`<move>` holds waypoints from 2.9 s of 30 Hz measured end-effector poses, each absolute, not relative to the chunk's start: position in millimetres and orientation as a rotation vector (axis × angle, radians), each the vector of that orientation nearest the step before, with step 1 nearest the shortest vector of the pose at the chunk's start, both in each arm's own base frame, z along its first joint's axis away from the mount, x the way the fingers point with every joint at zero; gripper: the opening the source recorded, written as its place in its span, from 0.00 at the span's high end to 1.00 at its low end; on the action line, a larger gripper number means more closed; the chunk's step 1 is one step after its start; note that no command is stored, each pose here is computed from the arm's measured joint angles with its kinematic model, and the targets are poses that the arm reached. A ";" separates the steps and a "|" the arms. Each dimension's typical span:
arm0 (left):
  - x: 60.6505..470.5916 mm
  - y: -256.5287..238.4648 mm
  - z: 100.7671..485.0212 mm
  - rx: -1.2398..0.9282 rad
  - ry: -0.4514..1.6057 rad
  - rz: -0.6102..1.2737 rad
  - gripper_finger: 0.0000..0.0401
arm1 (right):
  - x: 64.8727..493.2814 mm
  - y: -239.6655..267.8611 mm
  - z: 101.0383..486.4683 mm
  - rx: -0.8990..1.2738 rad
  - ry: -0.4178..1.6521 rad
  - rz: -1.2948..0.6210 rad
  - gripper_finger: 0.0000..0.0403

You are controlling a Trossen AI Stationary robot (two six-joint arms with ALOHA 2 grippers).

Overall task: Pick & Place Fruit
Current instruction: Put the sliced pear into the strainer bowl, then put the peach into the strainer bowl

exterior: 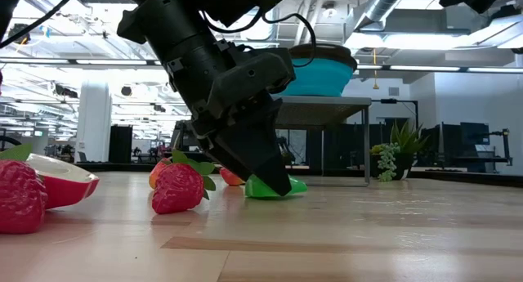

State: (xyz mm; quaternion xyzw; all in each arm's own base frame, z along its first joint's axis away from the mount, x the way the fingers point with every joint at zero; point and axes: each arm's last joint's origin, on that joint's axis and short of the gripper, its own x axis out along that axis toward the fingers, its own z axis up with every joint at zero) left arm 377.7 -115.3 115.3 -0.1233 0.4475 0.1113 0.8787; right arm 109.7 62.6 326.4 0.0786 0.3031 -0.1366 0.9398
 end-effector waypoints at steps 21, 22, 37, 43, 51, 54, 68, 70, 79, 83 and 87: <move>359.9 -108.7 227.7 -0.344 0.630 0.141 0.46 | 109.5 63.3 326.0 0.169 0.637 -0.257 1.00; 357.2 -107.7 236.5 -0.351 0.601 0.140 0.46 | 109.4 63.3 325.9 0.168 0.637 -0.257 1.00; 335.4 -56.9 330.2 -0.339 0.110 0.391 0.46 | 109.2 63.1 325.8 0.167 0.639 -0.257 1.00; 344.6 -5.9 326.7 -0.325 0.104 0.487 0.47 | 109.1 63.0 325.7 0.165 0.641 -0.258 1.00; 361.1 38.1 308.9 -0.323 0.114 0.494 0.46 | 109.1 63.0 325.7 0.165 0.641 -0.258 1.00; 363.6 46.3 303.4 -0.325 0.128 0.503 0.44 | 109.1 63.0 325.6 0.164 0.641 -0.258 1.00; 362.9 64.6 301.6 -0.334 0.123 0.523 0.28 | 109.1 63.0 325.6 0.147 0.643 -0.252 1.00; 361.9 60.0 304.2 -0.327 0.121 0.510 0.28 | 109.1 63.0 325.6 0.142 0.644 -0.250 1.00; 343.0 0.6 338.7 -0.189 0.083 0.328 0.39 | 108.5 62.5 326.0 0.142 0.643 -0.247 1.00; 336.1 -24.3 337.1 -0.211 0.135 0.268 0.44 | 106.6 61.7 326.7 0.155 0.649 -0.229 1.00; 330.4 -54.7 328.7 -0.208 0.168 0.213 0.50 | 106.1 61.4 326.9 0.158 0.648 -0.226 1.00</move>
